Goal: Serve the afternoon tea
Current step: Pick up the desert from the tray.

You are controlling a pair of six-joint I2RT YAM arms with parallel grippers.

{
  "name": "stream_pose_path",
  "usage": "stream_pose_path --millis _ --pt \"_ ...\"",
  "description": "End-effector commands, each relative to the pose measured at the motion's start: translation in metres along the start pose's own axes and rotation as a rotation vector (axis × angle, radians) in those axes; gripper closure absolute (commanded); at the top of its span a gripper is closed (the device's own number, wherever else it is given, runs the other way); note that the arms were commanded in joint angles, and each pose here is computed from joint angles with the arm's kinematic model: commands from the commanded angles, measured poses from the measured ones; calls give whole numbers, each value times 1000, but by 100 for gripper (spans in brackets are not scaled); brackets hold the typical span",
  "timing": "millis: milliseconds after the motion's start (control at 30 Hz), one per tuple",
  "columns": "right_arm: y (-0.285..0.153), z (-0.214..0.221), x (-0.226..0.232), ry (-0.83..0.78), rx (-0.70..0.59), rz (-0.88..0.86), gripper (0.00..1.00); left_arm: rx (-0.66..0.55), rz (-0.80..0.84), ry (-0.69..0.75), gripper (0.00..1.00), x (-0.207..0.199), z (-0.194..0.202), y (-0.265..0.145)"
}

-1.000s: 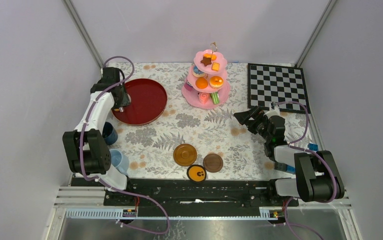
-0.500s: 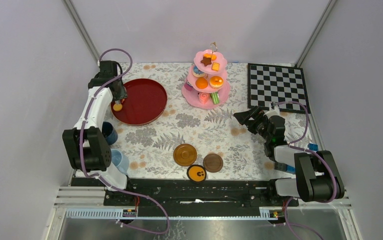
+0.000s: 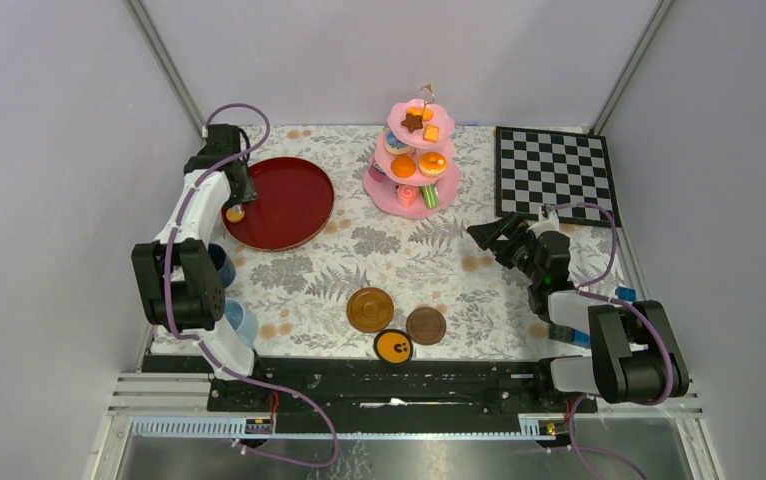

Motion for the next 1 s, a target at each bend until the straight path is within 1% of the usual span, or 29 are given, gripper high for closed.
stream_pose_path --millis 0,300,467,733,967 --pt "1 -6 6 -10 -20 -33 2 -77 -21 -21 56 5 -24 2" --pt "1 -6 6 -11 -21 -34 2 -66 3 -8 56 1 -24 8" --pt "1 -6 6 -9 -21 -33 2 -56 37 -7 58 -5 -18 14" --pt "1 -6 7 -10 -21 -34 2 -17 58 -14 57 -11 -6 22" --pt "1 -5 6 -9 -18 -33 2 -23 69 -22 70 -10 -4 15"
Point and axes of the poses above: each gripper's point midway between its finger pads, its own y axis out along the fingers, its own x axis along the line the jaws close on, z = x × y, the point moved 1 cm from there along -y, back along the fingers, and after that the axes turned 3 degrees about y, right-handed, at the moved point
